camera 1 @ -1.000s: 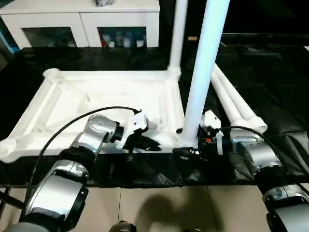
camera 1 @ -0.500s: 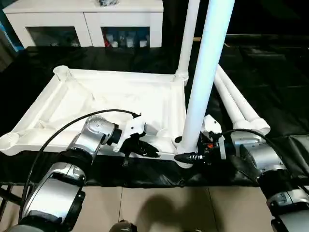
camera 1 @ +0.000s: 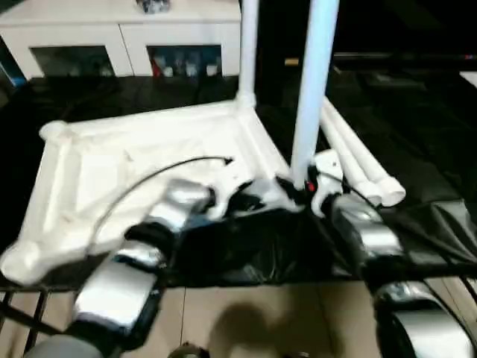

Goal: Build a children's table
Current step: Insert table leg to table base

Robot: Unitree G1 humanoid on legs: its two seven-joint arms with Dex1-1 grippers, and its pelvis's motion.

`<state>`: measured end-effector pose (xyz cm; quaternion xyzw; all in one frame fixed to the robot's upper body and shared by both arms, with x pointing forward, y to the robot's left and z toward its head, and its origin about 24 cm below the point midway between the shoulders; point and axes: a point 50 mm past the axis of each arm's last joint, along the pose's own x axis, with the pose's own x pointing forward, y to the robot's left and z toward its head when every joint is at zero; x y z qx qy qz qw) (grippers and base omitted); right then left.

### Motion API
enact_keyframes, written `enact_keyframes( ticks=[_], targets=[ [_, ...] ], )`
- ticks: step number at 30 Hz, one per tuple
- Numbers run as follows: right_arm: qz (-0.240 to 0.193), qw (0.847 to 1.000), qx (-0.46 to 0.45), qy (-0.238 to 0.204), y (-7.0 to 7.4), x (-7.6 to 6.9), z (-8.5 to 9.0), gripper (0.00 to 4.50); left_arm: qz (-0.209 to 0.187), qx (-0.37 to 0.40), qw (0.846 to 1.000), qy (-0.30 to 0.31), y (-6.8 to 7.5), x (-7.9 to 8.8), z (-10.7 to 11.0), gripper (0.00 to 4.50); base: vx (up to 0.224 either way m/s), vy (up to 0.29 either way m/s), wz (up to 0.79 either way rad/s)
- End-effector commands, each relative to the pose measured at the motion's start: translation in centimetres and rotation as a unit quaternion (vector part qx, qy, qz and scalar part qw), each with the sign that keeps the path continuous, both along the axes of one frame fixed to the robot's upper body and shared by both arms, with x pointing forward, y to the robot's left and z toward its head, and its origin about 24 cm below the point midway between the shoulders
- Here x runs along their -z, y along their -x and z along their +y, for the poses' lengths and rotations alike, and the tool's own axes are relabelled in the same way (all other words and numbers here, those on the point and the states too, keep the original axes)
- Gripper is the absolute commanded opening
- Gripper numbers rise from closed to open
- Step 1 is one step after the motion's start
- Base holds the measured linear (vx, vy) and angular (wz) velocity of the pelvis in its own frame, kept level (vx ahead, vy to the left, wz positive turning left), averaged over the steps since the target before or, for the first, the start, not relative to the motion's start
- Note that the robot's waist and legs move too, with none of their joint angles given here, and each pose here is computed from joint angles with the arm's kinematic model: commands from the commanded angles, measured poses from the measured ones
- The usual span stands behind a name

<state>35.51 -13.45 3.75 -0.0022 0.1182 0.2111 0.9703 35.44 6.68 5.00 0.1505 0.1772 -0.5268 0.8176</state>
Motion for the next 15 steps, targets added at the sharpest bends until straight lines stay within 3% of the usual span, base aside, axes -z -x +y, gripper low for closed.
enact_keyframes(
  ticks=[1,2,5,8,15],
  targets=[
    [0.037,0.999,-0.023,-0.013,1.0,2.0,3.2,2.72,-0.035,-0.018,0.999,0.026,-0.5,-1.4,-2.1,0.0,0.0,0.0,0.0],
    [0.035,0.999,-0.022,-0.015,1.0,1.9,3.3,3.06,-0.036,-0.016,0.999,0.026,-0.5,-1.4,-2.2,0.0,0.0,0.0,0.0],
    [0.028,0.999,-0.013,-0.031,0.8,1.7,3.6,3.06,-0.036,-0.006,0.999,0.028,-0.3,-1.3,-2.4,0.0,0.0,0.0,0.0],
    [0.023,0.998,-0.017,-0.049,0.6,1.4,3.8,3.48,-0.036,-0.004,0.999,0.028,-0.3,-1.3,-2.2,0.0,0.0,0.0,0.0],
    [-0.001,0.997,-0.069,-0.041,0.5,0.8,2.4,4.08,-0.036,0.033,0.998,0.025,-0.1,-1.2,-0.7,0.0,0.0,0.0,0.0]
  ],
)
